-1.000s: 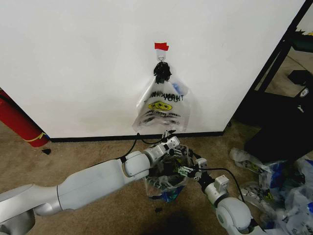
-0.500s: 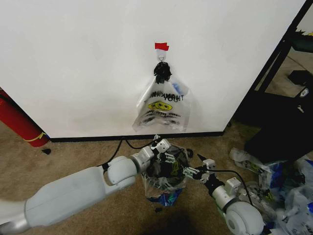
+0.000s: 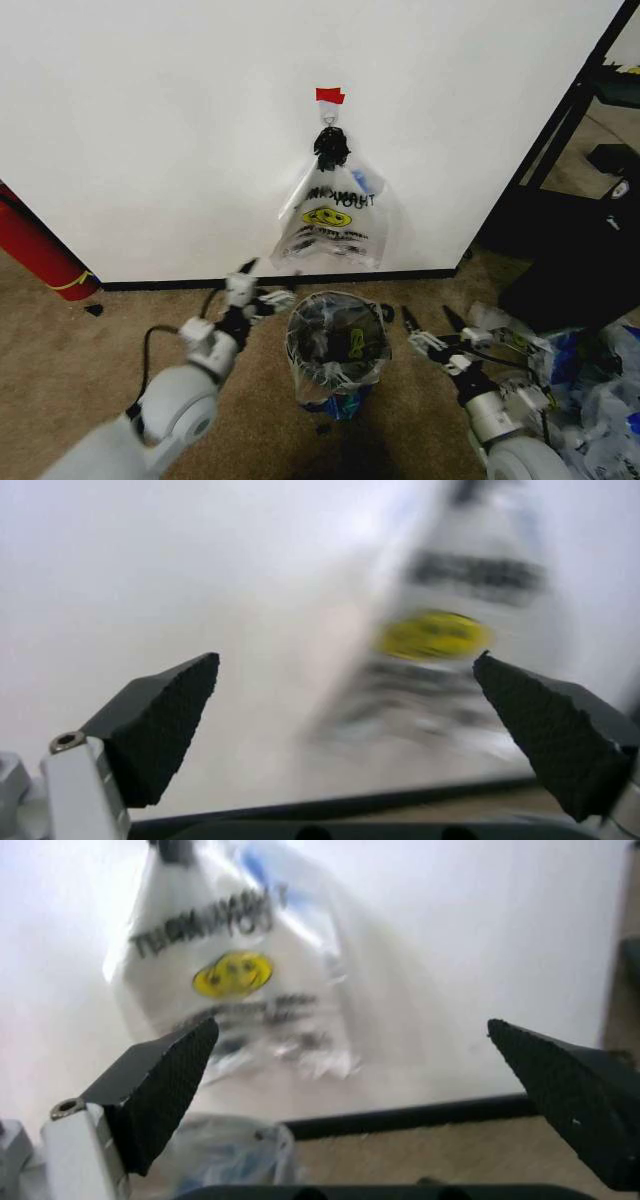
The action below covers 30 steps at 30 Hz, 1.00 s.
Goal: Pick up the garbage bag from the wall and place it over the trash bin.
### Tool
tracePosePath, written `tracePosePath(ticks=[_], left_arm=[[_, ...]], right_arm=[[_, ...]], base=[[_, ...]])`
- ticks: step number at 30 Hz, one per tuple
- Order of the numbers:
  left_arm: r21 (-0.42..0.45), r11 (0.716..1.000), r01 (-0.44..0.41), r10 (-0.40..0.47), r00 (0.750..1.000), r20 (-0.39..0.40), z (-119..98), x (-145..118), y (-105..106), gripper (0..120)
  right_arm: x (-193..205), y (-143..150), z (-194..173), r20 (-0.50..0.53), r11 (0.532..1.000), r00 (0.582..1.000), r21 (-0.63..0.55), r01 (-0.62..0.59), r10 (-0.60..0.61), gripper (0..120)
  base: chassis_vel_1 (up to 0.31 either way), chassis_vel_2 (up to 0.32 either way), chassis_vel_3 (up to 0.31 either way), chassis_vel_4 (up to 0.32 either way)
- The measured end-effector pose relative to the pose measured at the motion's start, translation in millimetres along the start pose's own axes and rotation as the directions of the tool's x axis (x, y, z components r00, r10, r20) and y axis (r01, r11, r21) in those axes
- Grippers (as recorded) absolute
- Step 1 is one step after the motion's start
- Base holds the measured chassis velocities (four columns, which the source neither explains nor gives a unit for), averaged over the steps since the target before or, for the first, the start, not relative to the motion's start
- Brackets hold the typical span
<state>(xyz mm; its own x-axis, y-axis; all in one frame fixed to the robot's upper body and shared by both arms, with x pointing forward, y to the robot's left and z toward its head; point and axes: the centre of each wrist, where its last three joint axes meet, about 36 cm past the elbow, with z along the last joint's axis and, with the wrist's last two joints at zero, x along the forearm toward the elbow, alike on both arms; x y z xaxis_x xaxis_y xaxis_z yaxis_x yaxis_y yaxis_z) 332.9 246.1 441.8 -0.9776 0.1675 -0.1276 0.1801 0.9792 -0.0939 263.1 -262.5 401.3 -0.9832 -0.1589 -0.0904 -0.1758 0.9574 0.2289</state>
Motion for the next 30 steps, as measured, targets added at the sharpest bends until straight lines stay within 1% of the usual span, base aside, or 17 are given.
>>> tracePosePath(ticks=[1,3,4,7,8,10,13,17,20,25,30], left_arm=[[-0.003,0.999,0.04,-0.04,0.999,0.031,4,9,4,100],[-0.007,0.996,0.091,-0.09,0.993,0.069,8,25,5,100],[-0.003,0.991,0.137,-0.136,0.986,0.099,12,44,4,100],[0.028,0.979,0.202,-0.204,0.971,0.126,12,71,-3,100],[0.028,0.979,0.202,-0.204,0.971,0.126,12,71,-3,100],[0.039,0.974,0.225,-0.228,0.961,0.157,11,86,-8,100],[0.008,0.972,0.234,-0.23,0.951,0.205,14,99,-14,100],[-0.024,0.972,0.235,-0.222,0.945,0.241,15,105,-19,100],[-0.043,0.969,0.242,-0.221,0.934,0.28,14,105,-23,99],[-0.028,0.971,0.237,-0.218,0.931,0.294,16,104,-31,100],[-0.036,0.977,0.208,-0.187,0.933,0.307,22,108,-39,100]], right_arm=[[5,2,-1,0.02,1.0,1.0,0.007,-0.017,0.017,100],[14,4,0,0.049,0.998,0.998,0.027,-0.049,0.047,100],[24,6,0,0.086,0.996,0.994,0.051,-0.078,0.073,100],[36,13,-1,0.141,0.991,0.986,0.081,-0.107,0.095,100],[36,13,-1,0.141,0.991,0.986,0.081,-0.107,0.095,100],[43,19,-4,0.175,0.988,0.98,0.103,-0.112,0.093,100],[50,27,-11,0.208,0.985,0.975,0.138,-0.106,0.076,100],[53,33,-14,0.228,0.979,0.972,0.174,-0.106,0.065,100],[55,35,-10,0.241,0.972,0.968,0.202,-0.119,0.069,100],[59,38,-7,0.246,0.971,0.965,0.192,-0.142,0.092,100],[66,55,-12,0.279,0.962,0.955,0.217,-0.164,0.1,100]], base=[[0.0,0.0,0.0,0.0],[0.0,0.0,0.0,0.0],[0.0,0.0,0.0,0.0],[0.0,0.0,0.0,0.0],[0.0,0.0,0.0,0.0],[0.0,0.0,0.0,0.0],[0.0,0.0,0.0,0.0],[0.0,0.0,0.0,0.0],[0.0,0.0,0.0,0.0],[0.0,0.0,0.0,0.0],[0.0,0.0,0.0,0.0]])
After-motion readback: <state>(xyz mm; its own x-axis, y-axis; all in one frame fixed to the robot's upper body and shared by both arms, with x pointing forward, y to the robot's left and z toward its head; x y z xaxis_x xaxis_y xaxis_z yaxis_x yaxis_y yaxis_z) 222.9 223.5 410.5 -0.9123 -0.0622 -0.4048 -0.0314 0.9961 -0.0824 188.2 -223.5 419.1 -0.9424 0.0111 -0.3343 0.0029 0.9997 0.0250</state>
